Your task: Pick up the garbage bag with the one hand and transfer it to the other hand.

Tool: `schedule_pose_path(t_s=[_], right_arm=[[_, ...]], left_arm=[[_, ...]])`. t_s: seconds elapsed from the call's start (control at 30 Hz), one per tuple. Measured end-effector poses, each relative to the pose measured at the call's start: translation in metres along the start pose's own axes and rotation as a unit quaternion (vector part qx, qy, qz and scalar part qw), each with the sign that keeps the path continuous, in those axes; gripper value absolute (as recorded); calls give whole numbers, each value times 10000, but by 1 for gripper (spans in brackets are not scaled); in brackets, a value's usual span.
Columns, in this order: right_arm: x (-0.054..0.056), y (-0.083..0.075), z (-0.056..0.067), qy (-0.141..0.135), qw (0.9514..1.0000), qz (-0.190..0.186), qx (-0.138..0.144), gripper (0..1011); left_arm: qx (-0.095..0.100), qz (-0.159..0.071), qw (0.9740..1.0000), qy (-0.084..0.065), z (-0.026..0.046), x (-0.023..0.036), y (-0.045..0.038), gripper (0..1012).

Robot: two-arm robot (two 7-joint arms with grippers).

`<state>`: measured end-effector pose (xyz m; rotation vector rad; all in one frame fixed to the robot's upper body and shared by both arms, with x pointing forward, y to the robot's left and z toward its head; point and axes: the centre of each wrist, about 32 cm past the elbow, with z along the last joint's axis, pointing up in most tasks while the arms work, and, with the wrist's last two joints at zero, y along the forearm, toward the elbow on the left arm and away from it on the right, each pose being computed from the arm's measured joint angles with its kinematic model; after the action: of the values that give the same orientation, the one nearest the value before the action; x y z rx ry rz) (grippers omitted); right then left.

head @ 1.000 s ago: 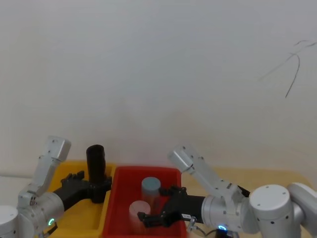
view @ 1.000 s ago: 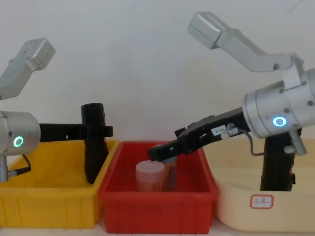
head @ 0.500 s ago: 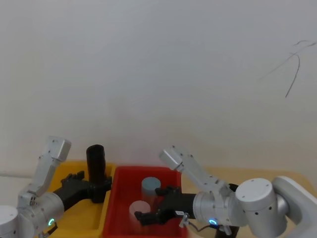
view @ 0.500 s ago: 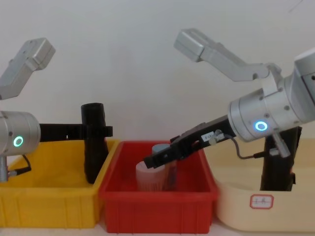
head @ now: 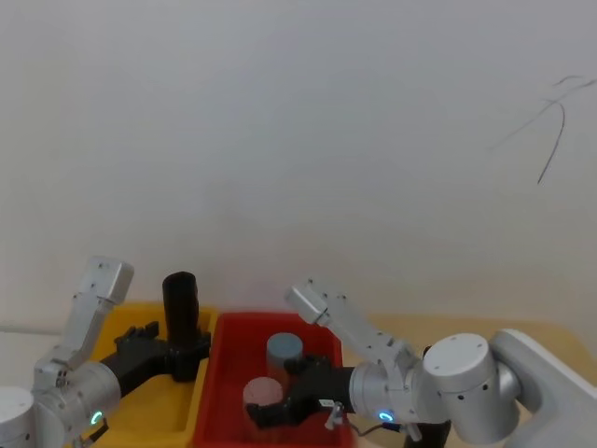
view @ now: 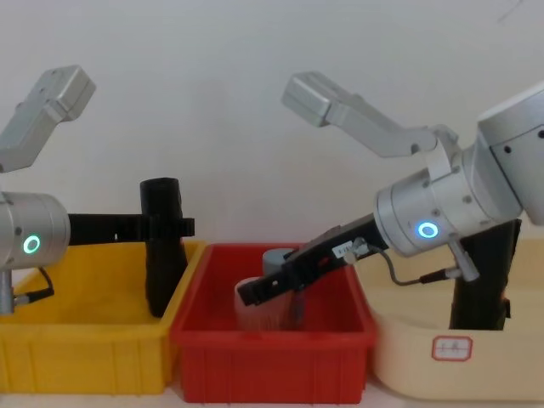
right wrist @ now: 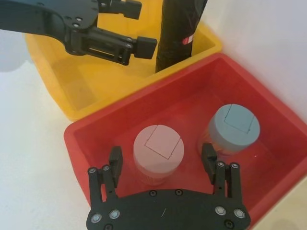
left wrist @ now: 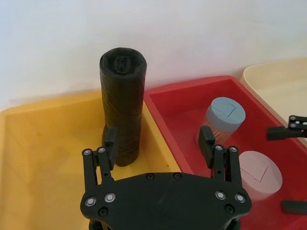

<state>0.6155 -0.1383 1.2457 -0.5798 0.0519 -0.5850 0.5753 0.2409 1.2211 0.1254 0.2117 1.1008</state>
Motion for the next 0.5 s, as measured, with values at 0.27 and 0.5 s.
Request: schedule_pose_path(t_s=[0.27,0.5], right_arm=[[4,97,-7,15,10000,64,-45,1001],[1,176,-13,10,9999,122,-76,1001]], left_arm=[[0,0,10000,0,0,0,0,1002],[0,0,10000,0,0,0,0,1002]])
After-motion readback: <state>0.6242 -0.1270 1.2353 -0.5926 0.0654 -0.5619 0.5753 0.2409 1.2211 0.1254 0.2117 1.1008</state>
